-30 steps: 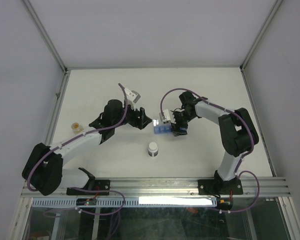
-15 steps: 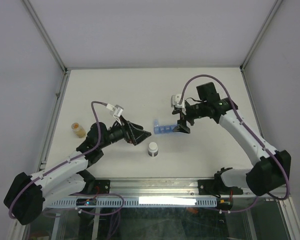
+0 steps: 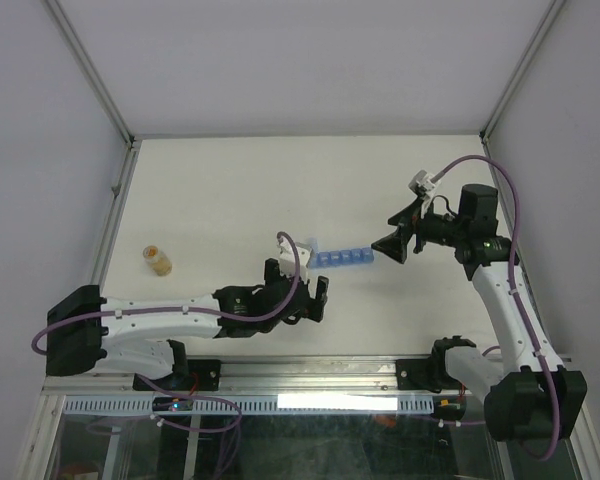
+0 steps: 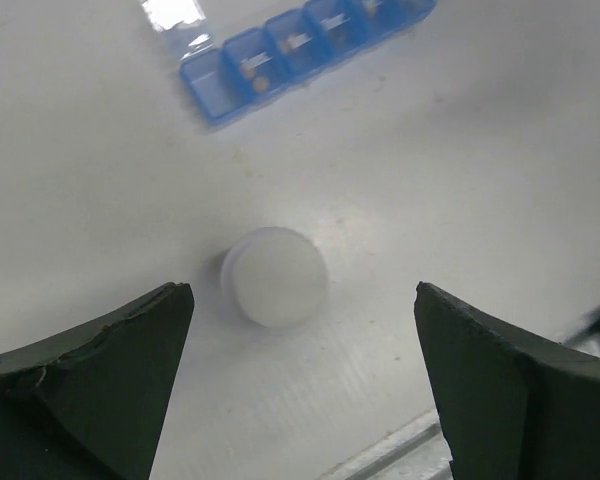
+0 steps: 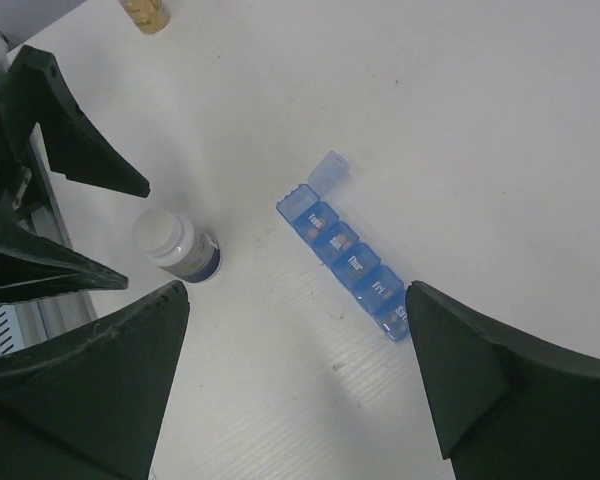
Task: Sort the pills into containers
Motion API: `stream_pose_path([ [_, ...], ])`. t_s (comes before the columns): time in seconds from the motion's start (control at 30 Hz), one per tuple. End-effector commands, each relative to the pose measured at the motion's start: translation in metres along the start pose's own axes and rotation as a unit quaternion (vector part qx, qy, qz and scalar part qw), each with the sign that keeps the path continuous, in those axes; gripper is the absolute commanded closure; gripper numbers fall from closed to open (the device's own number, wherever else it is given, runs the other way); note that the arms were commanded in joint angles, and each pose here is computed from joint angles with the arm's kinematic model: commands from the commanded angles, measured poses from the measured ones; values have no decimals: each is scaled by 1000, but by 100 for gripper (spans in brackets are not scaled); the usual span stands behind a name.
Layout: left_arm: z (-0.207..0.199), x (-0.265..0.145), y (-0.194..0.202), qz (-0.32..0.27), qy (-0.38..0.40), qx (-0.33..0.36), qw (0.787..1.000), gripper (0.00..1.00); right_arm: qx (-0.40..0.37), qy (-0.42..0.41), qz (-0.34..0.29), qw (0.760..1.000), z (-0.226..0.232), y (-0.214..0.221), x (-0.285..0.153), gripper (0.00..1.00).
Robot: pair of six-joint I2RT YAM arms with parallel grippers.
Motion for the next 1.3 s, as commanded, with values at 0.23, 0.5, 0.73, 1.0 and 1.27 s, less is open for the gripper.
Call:
stream_pose_path([
  [0.23,9,21,9,-1,-101,34,994,5,2,-2,-41,999,-3,-14,-2,8],
  [0.5,9,41,24,40,-118,52,991,28,4,-7,-40,999,-2,-12,-1,8],
  [0.73,39,40,5,36,-152,23,987,65,7,-10,-39,999,-2,-10,-1,8],
  [1.0,116,41,-82,-85,-224,-72,968,70,7,-15,-41,999,0,-11,-1,8],
  [1.27,227,96,-177,-167,-300,-174,923,74,7,-22,-46,999,3,-11,-1,9],
])
Point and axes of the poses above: each gripper's point midway between its finger pads, its own x axis out along the fingers, its own z axis along the line the jaws close on, y = z × x, the point moved 8 cm from there along -x, back along the fingers, and after that the axes turned 14 degrees about -x, right-handed, at the moved point
